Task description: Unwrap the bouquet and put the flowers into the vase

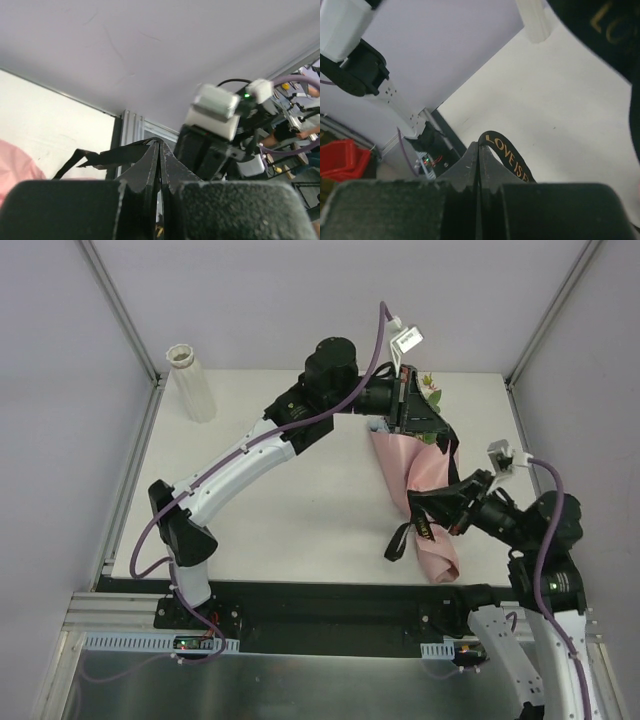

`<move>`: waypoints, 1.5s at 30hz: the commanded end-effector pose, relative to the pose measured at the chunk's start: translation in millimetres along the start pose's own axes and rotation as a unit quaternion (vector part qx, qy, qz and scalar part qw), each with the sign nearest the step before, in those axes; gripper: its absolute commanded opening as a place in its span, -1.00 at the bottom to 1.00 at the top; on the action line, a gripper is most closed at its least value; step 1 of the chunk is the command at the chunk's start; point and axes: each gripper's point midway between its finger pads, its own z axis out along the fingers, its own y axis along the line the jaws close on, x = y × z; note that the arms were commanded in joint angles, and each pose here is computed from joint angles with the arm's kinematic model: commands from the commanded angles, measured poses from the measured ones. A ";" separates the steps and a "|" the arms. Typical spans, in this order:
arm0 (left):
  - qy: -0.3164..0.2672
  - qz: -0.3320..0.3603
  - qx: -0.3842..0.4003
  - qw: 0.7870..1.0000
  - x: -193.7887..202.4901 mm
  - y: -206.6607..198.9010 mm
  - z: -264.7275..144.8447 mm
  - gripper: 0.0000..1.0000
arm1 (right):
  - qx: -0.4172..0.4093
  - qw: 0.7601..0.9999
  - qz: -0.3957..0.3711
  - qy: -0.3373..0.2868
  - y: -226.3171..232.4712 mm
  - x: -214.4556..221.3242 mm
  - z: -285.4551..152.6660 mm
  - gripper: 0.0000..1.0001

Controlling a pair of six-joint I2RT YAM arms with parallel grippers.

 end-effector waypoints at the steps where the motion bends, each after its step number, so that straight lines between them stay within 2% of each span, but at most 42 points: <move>1: -0.047 0.063 -0.004 0.997 -30.3 -39.0 -37.8 -1.00 | 0.006 0.999 0.016 0.031 -23.1 14.1 32.1 -0.98; 3: -0.052 0.061 -0.024 0.996 -32.5 -31.6 -44.9 -1.00 | -0.001 0.995 0.013 0.096 -19.4 41.3 55.2 -0.97; 4: -0.062 0.063 -0.033 0.996 -36.8 -32.4 -50.0 -1.00 | 0.052 0.994 -0.017 0.099 -34.2 39.7 63.4 -0.98; 5: -0.063 0.059 -0.041 0.995 -36.8 -28.9 -53.4 -1.00 | 0.054 0.987 -0.023 0.147 -28.5 63.5 79.0 -0.92; 6: -0.062 0.055 -0.047 0.995 -36.6 -26.8 -56.5 -1.00 | 0.076 0.984 -0.033 0.160 -32.8 69.3 85.4 -0.74; 7: -0.069 0.054 -0.056 0.995 -40.2 -25.5 -62.3 -1.00 | 0.098 0.979 -0.043 0.176 -39.1 74.4 89.8 -0.44; 8: -0.068 0.049 -0.064 0.994 -37.8 -21.6 -64.4 -1.00 | 0.110 0.974 -0.042 0.195 -40.7 78.5 98.8 0.01; 10: -0.068 0.046 -0.076 0.994 -34.9 -17.2 -70.6 -1.00 | 0.154 0.968 -0.039 0.196 -54.3 79.4 95.6 0.48; 11: -0.067 0.045 -0.080 0.994 -33.4 -15.1 -72.0 -1.00 | 0.163 0.966 -0.040 0.197 -59.8 85.7 90.6 0.65; 13: -0.066 0.040 -0.092 0.993 -29.4 -8.2 -74.8 -1.00 | 0.189 0.967 -0.048 0.164 -67.4 76.3 74.4 0.68; 14: -0.068 0.040 -0.099 0.992 -29.5 -3.9 -75.1 -1.00 | 0.205 0.963 -0.050 0.167 -75.3 83.7 65.9 0.69; 17: -0.068 0.037 -0.112 0.991 -27.6 8.0 -73.2 -1.00 | 0.279 0.946 -0.057 0.155 -97.8 84.7 27.4 0.60; 18: -0.063 0.031 -0.114 0.991 -25.1 14.8 -69.4 -1.00 | 0.305 0.934 -0.061 0.174 -108.8 97.7 11.9 0.57; 19: -0.061 0.030 -0.109 0.992 -25.7 13.3 -67.3 -1.00 | 0.324 0.930 -0.070 0.160 -114.6 93.6 0.9 0.60; 24: -0.056 0.025 -0.103 0.993 -25.8 16.2 -63.0 -1.00 | 0.350 0.912 -0.106 0.183 -125.7 98.8 -27.3 0.83; 27: -0.060 0.033 -0.109 0.992 -26.4 15.9 -65.8 -1.00 | 0.310 0.930 -0.114 0.163 -111.7 88.7 -23.4 0.88; 32: -0.061 0.033 -0.120 0.990 -22.8 19.2 -69.6 -1.00 | 0.325 0.922 -0.159 0.137 -105.7 46.0 -27.6 0.99; 34: -0.062 0.033 -0.128 0.989 -21.6 19.3 -74.3 -1.00 | 0.260 0.937 -0.179 0.150 -84.7 40.7 -13.5 0.97; 35: -0.061 0.033 -0.129 0.989 -21.1 20.1 -76.1 -1.00 | 0.240 0.944 -0.182 0.131 -71.6 23.7 -10.2 0.93; 36: -0.062 0.034 -0.126 0.989 -21.5 15.6 -78.2 -1.00 | 0.235 0.944 -0.189 0.130 -68.2 17.9 -8.7 0.93; 39: -0.061 0.036 -0.130 0.989 -19.4 14.4 -83.6 -1.00 | 0.296 0.918 -0.229 0.133 -86.8 -1.6 -8.4 0.93; 42: -0.062 0.035 -0.133 0.989 -17.8 13.8 -87.5 -1.00 | 0.295 0.908 -0.247 0.166 -96.4 11.8 5.2 0.93; 44: -0.063 0.037 -0.134 0.988 -17.8 13.2 -90.1 -1.00 | 0.255 0.918 -0.236 0.192 -92.1 32.1 23.5 0.93; 45: -0.063 0.038 -0.134 0.988 -17.5 12.4 -90.6 -1.00 | 0.223 0.922 -0.225 0.224 -89.8 54.9 35.7 0.92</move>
